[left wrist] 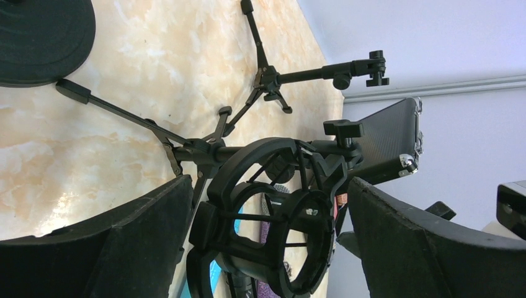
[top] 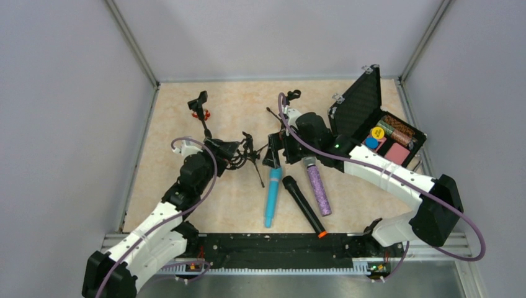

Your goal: Attach the microphones to the stand

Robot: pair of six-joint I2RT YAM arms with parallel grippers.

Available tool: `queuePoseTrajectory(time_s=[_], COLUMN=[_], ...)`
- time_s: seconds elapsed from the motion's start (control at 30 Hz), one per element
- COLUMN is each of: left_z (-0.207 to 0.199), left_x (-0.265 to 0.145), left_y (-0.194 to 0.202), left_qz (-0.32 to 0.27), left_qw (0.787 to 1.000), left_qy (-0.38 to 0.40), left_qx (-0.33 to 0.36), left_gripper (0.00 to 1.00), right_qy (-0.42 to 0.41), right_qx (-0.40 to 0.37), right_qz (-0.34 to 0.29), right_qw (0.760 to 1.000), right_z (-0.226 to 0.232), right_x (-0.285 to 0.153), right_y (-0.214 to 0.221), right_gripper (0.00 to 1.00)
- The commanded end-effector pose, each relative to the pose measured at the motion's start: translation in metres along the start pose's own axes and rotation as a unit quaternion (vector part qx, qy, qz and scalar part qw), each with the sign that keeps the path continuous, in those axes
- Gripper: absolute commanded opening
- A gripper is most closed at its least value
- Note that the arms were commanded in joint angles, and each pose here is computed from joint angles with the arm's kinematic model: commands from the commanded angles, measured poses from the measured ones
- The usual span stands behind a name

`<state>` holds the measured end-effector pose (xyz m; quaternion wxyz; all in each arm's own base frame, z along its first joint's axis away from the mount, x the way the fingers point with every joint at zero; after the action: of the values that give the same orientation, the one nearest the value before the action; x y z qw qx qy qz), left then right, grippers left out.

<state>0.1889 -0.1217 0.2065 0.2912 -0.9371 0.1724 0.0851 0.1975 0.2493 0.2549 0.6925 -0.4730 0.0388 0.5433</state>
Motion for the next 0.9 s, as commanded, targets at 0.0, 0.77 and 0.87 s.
queuePoseTrajectory(time_s=[0.0, 0.77, 0.87], left_z=[-0.019, 0.018, 0.020], left_x=[-0.006, -0.045, -0.053], left_y=[-0.015, -0.040, -0.044], left_qz=[-0.034, -0.174, -0.178], left_qw=[0.999, 0.978, 0.973], left_qy=[0.029, -0.115, -0.140], left_qx=[0.014, 0.026, 0.048], left_gripper=[0.99, 0.98, 0.98], right_qy=[-0.003, 0.009, 0.011], right_qx=[-0.008, 0.000, 0.001], right_qz=[-0.024, -0.031, -0.029], right_qw=[1.000, 0.999, 1.000], right_z=[0.001, -0.006, -0.008], right_x=[-0.012, -0.016, -0.016], right_y=[-0.008, -0.004, -0.004], right_gripper=[0.99, 0.99, 0.99])
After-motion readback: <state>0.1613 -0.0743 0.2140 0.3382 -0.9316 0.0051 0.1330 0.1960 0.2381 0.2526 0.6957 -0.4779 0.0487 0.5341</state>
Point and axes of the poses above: each gripper's point midway between its finger pads, its own x axis out along the fingers, its own z axis along the line the jaws close on, y = z × x, the point moved 10 cm from there along -x, back along the fingers, and after that the axes turned 9 degrees about x, right-handed, at the moved point
